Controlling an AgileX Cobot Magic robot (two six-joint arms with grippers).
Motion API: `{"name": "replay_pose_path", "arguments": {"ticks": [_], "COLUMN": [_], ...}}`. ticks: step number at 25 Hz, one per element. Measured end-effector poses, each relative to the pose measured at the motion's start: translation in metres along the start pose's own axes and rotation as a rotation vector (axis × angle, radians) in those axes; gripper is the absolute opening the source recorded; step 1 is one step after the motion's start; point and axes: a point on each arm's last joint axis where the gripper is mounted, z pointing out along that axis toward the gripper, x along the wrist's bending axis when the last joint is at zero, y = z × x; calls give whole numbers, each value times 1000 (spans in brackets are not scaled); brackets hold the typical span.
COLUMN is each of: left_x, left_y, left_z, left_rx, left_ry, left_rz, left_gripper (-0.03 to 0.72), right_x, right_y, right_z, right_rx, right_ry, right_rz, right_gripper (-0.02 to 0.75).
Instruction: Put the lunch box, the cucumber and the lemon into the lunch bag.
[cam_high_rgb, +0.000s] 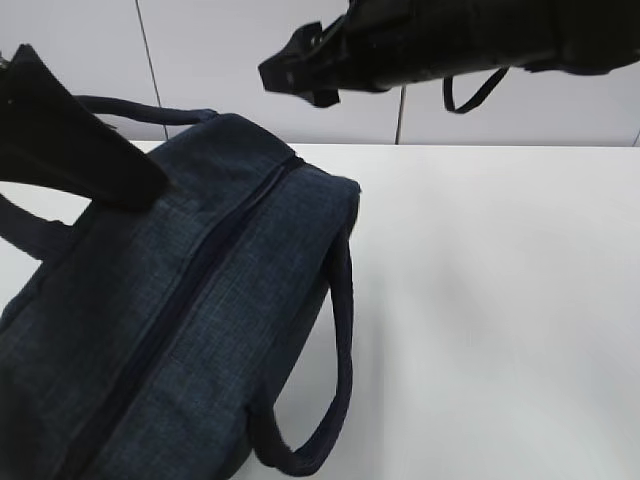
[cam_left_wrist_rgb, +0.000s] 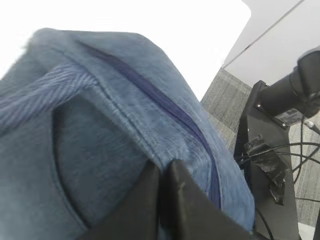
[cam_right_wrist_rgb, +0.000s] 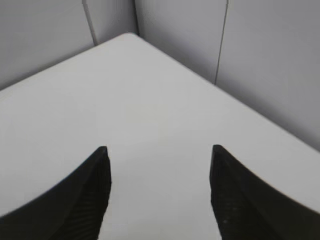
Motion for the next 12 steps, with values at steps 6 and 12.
{"name": "replay_pose_path", "arguments": {"ticks": [6,12], "left_x": [20,44], "left_y": [8,18], "left_z": [19,48], "left_rx": [-20,-67], "left_ry": [25,16], "left_rz": [-51,-161], "left_gripper": [-6,-6], "right_x": [-4,-9], "right_y": [38,53], "right_z": [-56,-101], "right_rx": [-136,-177], "right_ry": [-55,-68], "right_rz": [9,10], "right_gripper": [482,484]}}
